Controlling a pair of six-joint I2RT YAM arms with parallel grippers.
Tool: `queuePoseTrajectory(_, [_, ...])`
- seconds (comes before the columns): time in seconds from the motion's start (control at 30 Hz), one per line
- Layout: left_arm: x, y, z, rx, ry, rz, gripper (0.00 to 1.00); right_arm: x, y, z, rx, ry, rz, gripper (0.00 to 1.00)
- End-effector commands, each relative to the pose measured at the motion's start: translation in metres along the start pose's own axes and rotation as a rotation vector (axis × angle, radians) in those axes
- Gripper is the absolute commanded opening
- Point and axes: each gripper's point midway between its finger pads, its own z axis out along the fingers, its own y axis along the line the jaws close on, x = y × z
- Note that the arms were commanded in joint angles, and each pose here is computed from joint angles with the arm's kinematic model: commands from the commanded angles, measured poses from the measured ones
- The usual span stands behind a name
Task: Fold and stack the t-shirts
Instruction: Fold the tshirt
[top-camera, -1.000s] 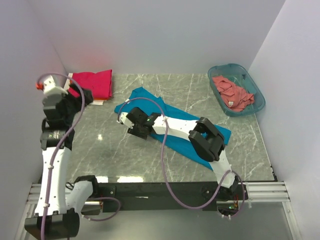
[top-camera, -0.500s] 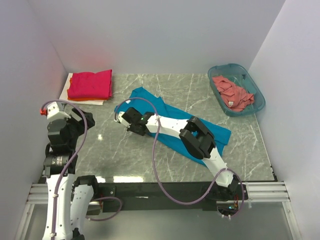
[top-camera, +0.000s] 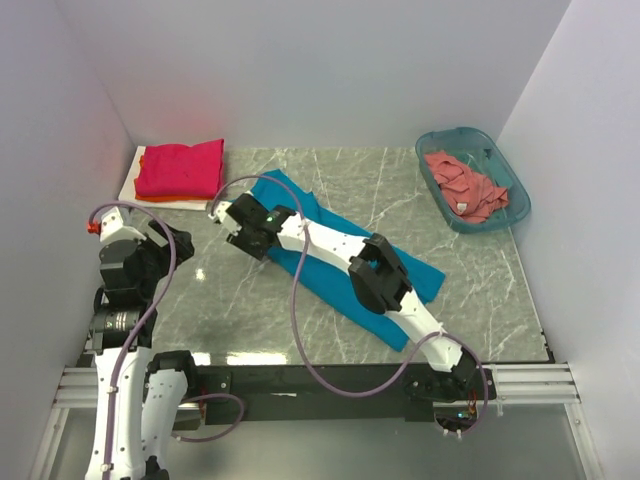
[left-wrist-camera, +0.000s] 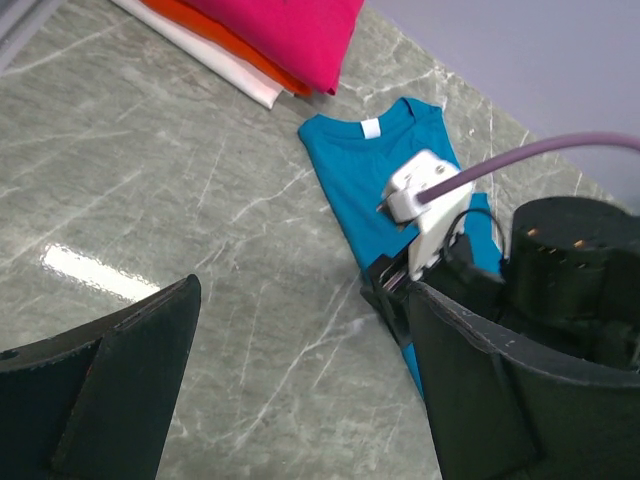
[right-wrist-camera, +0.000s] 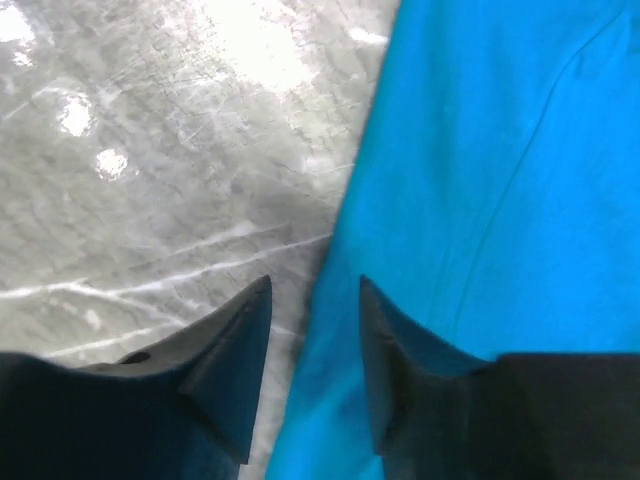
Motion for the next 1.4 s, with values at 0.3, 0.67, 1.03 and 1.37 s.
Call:
queuePoseTrajectory(0.3, [0.007, -0.01, 0.006, 0.071, 0.018, 0.006, 0.9, 0.049, -0.148, -0.097, -0.228, -0.15, 0.419, 0.64])
queuePoseTrajectory(0.67, [0.005, -0.017, -0.001, 0.122, -0.009, 0.009, 0.89, 0.105, -0.199, -0.05, -0.332, -0.095, 0.76, 0.64])
queuePoseTrajectory(1.03, [0.005, -0.018, -0.002, 0.128, -0.014, 0.006, 0.89, 0.125, -0.19, -0.022, -0.355, -0.03, 0.818, 0.63])
queuePoseTrajectory(1.37, [0.007, -0.017, 0.0, 0.126, -0.007, 0.003, 0.89, 0.138, -0.188, -0.019, -0.37, 0.002, 0.847, 0.11])
